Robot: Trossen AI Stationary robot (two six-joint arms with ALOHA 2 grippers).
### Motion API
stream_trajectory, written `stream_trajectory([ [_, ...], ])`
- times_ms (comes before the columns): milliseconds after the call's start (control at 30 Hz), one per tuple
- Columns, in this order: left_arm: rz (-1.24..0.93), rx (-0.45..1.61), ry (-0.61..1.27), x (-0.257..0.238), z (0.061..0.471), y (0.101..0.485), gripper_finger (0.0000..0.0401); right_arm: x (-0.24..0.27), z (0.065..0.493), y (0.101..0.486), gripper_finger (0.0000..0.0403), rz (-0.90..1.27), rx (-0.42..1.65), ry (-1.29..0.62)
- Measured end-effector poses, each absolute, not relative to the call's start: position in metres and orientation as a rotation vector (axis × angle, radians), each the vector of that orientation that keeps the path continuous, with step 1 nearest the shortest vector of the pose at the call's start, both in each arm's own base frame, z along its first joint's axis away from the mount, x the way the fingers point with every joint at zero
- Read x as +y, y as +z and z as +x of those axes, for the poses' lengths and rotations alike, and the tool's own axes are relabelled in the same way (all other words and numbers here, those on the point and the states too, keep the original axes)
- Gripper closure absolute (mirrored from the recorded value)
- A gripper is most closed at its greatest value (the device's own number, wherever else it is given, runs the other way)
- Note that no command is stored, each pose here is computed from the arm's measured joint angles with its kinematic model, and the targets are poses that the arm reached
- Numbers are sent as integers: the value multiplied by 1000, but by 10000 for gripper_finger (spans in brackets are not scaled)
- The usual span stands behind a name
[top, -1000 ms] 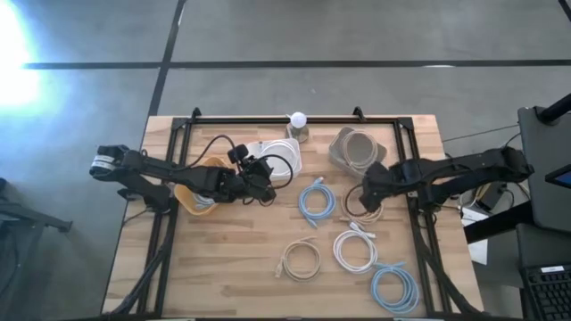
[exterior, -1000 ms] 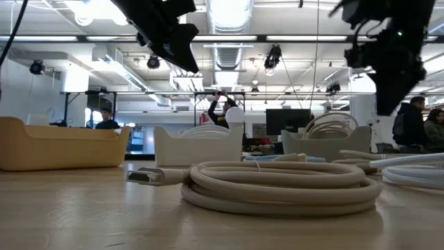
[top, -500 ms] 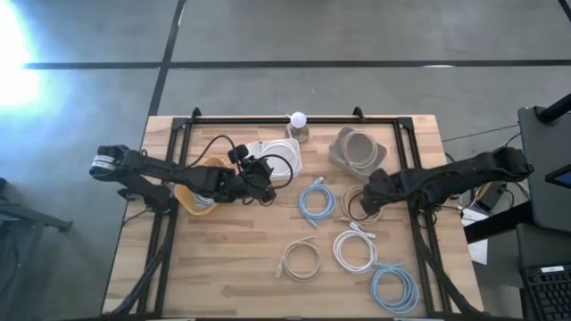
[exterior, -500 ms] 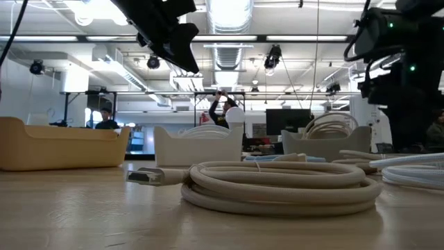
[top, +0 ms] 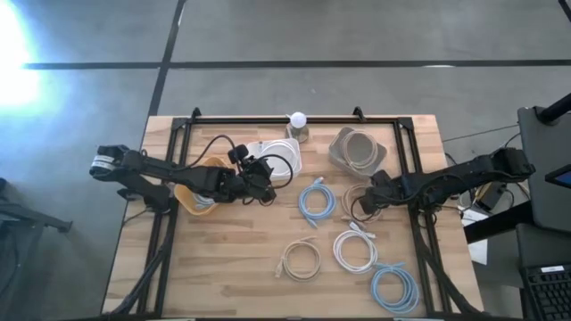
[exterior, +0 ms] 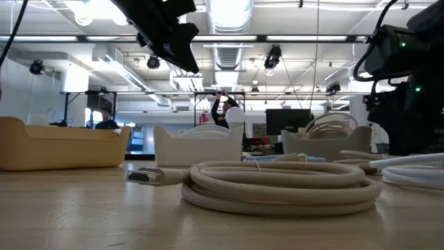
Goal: Sort HDMI cables
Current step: Put the top right brown hdmi cable into the gray bin
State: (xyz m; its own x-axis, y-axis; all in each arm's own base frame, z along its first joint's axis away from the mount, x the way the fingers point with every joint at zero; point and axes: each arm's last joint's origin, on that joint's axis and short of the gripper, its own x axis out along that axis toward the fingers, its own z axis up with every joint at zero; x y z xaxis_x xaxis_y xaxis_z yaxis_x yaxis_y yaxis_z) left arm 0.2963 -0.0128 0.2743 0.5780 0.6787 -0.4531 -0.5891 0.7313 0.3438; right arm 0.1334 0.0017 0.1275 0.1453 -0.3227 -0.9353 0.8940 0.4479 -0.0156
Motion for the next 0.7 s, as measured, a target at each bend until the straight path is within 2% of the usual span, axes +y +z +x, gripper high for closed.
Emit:
stream_trajectory([
  [333,162,598,745,-13,296,274,238,4,138,128,378,688,1070,-922],
  [700,163,599,745,-13,296,274,238,17,170,171,384,645,1000,-702],
])
